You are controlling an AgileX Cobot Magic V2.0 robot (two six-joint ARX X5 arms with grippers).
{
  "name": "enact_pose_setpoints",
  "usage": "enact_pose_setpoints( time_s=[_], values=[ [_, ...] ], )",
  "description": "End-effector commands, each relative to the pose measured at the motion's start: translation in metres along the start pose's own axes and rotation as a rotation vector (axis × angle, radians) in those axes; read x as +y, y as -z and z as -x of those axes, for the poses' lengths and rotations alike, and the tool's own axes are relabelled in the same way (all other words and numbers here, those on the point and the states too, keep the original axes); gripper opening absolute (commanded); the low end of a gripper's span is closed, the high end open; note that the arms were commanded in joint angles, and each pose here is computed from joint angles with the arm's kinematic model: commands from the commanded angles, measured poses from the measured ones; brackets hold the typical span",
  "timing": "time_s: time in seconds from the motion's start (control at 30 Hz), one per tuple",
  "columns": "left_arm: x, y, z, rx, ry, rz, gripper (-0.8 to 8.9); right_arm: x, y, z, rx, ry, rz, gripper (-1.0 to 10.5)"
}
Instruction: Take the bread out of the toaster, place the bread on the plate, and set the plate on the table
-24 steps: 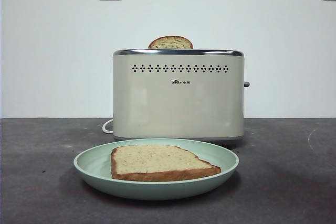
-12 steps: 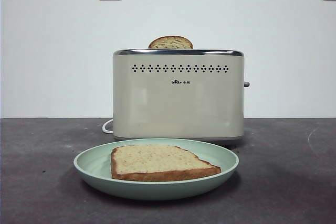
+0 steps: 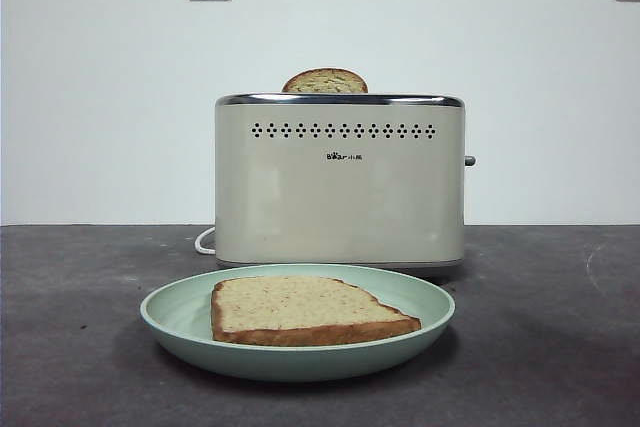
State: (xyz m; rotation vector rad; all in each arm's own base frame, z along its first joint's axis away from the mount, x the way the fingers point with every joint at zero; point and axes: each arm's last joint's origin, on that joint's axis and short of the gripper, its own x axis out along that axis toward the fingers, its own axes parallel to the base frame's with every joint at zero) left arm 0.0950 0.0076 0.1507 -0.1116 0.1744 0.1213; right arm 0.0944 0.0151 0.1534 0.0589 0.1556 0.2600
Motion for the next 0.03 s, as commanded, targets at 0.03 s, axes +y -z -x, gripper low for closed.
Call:
enact_pose_setpoints(
  time_s=[0.03],
  values=[
    [0.0005, 0.0031, -0.0011, 0.004, -0.004, 0.007, -0.04, -0.0005, 0.0043, -0.0010, 0.016, 0.004, -0.009, 0.0]
  ],
)
